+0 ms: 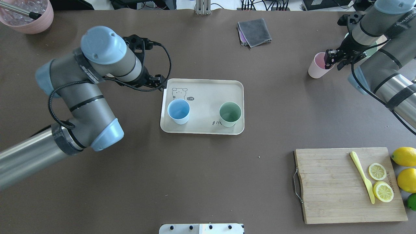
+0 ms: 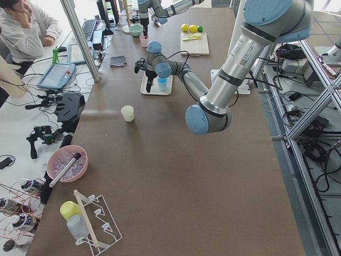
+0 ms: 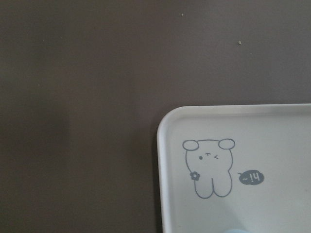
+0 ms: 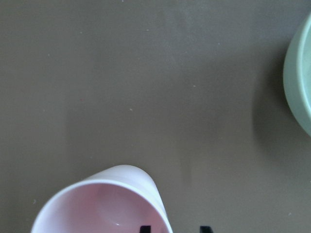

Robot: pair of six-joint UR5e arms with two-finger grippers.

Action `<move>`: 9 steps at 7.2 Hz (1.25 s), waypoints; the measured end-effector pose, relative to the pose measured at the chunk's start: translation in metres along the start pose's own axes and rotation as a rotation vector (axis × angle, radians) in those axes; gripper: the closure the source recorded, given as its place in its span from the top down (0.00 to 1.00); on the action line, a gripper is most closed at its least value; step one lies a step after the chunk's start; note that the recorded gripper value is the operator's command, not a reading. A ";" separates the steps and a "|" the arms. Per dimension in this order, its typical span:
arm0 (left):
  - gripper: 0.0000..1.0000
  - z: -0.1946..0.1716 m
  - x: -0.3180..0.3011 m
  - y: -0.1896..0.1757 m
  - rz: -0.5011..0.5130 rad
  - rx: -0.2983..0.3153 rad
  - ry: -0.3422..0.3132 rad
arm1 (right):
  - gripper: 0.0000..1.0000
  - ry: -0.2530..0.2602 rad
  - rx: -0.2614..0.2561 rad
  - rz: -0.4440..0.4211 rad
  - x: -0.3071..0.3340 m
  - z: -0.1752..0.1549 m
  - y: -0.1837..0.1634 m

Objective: Place all cups on tray

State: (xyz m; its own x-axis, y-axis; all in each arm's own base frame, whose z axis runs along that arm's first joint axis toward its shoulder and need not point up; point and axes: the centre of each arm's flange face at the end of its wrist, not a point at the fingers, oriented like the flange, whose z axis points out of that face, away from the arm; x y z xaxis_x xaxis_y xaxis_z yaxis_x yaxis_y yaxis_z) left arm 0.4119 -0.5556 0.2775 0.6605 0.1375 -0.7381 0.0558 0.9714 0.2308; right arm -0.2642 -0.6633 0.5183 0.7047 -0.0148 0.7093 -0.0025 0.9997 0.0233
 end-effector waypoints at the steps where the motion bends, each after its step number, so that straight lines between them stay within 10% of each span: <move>1: 0.97 -0.008 -0.050 -0.022 0.017 -0.007 -0.019 | 0.00 -0.008 0.002 -0.009 -0.012 -0.001 0.001; 7: 0.75 0.031 -0.172 -0.080 0.003 -0.004 -0.083 | 0.00 -0.150 -0.007 0.092 -0.229 -0.019 0.028; 9: 0.20 0.049 -0.182 -0.078 0.007 -0.005 -0.074 | 0.00 -0.171 -0.039 0.086 -0.275 -0.008 0.051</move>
State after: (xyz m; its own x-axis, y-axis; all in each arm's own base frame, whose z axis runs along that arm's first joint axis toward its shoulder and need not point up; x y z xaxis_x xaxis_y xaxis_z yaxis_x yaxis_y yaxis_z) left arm 0.3247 -0.6663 0.4248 0.7142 0.1296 -0.6878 0.0472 0.9716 0.2320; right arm -0.4530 -0.6085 0.3188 0.5723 0.0708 0.8170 -0.0277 0.9974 -0.0670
